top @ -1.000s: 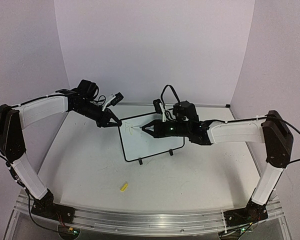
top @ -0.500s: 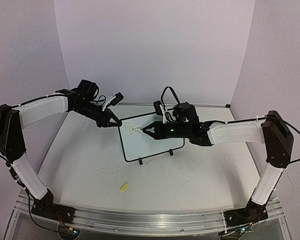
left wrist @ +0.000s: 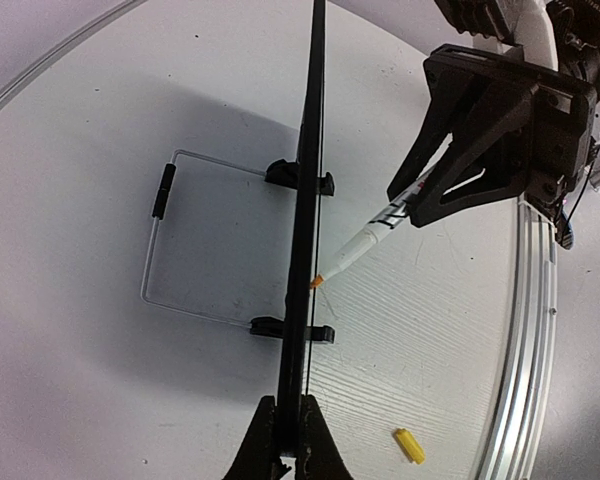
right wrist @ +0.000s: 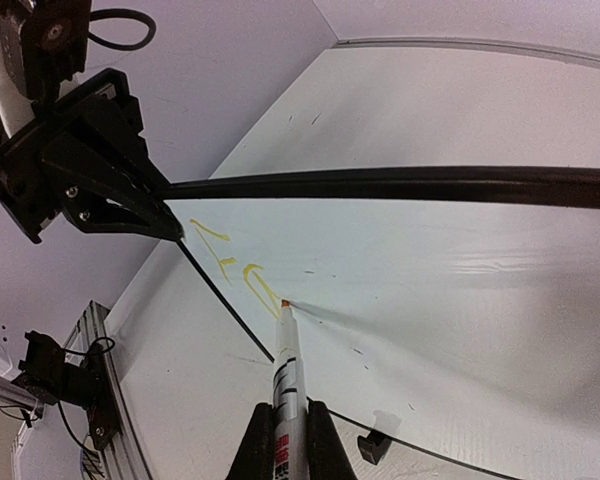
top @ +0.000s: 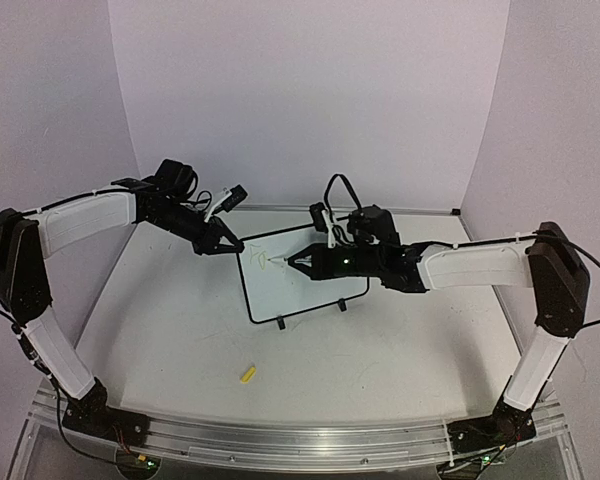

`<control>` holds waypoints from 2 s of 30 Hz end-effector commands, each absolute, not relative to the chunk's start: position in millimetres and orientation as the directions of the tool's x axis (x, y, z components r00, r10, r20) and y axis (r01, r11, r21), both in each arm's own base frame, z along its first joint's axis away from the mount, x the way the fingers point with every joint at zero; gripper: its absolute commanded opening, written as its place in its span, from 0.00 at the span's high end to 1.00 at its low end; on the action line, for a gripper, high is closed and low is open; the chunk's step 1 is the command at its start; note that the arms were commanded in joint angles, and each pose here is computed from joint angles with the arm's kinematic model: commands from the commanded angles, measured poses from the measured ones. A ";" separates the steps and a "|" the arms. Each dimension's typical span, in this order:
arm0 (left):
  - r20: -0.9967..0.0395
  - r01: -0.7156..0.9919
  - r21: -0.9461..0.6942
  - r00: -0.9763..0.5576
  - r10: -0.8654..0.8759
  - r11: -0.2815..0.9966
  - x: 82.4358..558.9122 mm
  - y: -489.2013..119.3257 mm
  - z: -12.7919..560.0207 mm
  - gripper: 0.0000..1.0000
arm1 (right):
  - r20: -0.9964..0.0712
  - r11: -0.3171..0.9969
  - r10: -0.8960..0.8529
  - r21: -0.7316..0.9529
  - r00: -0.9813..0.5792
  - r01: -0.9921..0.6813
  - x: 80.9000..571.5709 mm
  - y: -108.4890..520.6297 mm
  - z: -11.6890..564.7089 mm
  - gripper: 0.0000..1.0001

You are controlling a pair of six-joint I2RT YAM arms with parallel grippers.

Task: Write a sentence on the whiteboard

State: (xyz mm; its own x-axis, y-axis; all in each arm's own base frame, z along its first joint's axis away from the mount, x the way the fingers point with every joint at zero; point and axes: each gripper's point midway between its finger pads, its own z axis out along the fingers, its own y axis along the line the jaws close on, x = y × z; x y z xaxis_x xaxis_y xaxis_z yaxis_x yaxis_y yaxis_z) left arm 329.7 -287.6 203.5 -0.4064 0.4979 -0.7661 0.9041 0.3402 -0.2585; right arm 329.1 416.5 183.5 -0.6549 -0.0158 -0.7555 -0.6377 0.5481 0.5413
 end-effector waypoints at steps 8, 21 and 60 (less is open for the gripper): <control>-0.710 0.897 -0.279 -0.433 0.556 0.342 313.8 -286.3 185.9 1.00 | -0.810 0.511 0.052 0.524 -0.584 -0.681 327.5 407.5 235.6 1.00; -0.710 0.899 -0.276 -0.430 0.558 0.341 313.5 -286.6 186.1 1.00 | -0.799 0.515 0.048 0.535 -0.600 -0.670 334.2 414.6 226.3 1.00; -0.705 0.898 -0.279 -0.431 0.562 0.339 312.9 -288.1 183.4 1.00 | -0.766 0.559 0.028 0.545 -0.643 -0.625 330.5 405.6 194.4 1.00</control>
